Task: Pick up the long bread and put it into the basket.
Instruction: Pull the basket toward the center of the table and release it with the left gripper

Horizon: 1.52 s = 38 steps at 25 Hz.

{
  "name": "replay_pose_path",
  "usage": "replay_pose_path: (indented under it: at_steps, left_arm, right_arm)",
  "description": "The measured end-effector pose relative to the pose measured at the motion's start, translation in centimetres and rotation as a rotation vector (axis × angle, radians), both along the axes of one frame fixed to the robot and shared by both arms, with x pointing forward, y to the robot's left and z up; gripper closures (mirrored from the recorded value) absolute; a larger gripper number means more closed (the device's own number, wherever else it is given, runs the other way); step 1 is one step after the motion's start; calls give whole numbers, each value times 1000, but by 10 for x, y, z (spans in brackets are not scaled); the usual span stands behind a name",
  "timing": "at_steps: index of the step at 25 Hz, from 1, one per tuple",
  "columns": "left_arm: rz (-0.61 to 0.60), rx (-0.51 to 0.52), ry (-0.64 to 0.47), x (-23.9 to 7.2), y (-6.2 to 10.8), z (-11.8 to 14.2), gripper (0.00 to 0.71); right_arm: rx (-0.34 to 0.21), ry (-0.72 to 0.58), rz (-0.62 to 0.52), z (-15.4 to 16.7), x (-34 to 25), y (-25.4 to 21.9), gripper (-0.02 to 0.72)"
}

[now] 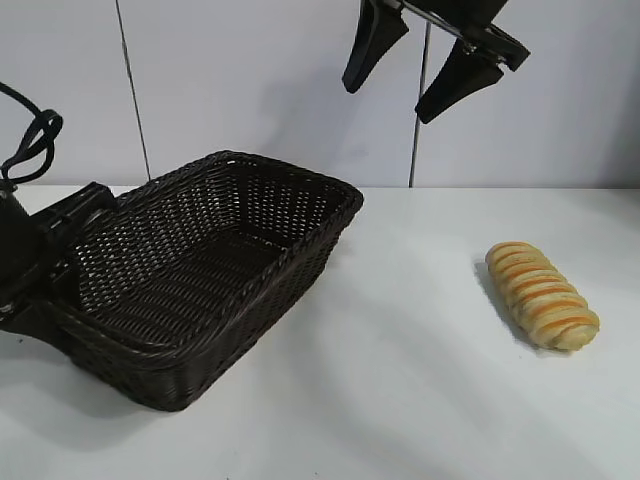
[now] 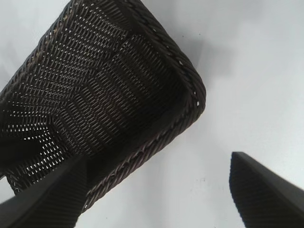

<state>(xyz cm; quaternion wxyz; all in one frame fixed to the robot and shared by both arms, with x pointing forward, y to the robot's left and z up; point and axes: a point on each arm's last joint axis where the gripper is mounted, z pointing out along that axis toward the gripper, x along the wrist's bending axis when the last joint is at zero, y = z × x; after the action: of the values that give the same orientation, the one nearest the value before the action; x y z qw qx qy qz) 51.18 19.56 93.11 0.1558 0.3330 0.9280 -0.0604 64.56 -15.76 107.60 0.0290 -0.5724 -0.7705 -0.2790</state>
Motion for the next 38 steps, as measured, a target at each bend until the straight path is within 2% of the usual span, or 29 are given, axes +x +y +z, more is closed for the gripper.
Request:
replay_pose_path:
  at_steps: [7, 12, 16, 22, 32, 38]
  left_arm:
    - [-108, 13, 2, 5, 22, 18, 608]
    - [-219, -37, -26, 17, 31, 34, 608]
    - [-306, -40, -62, 25, 29, 46, 608]
    - [-446, -35, -36, 38, 24, 50, 608]
    - [-809, -11, -75, 91, 12, 60, 608]
    - [-986, -33, -32, 106, 8, 47, 609]
  right_arm:
    - [1, -3, -1, 0, 0, 0, 113]
    - [1, -3, -2, 0, 0, 0, 113]
    - [2, -9, -4, 0, 1, 0, 113]
    - [2, -11, -5, 0, 1, 0, 113]
    - [3, -15, -7, 1, 1, 0, 113]
    - [4, -17, -8, 1, 2, 0, 113]
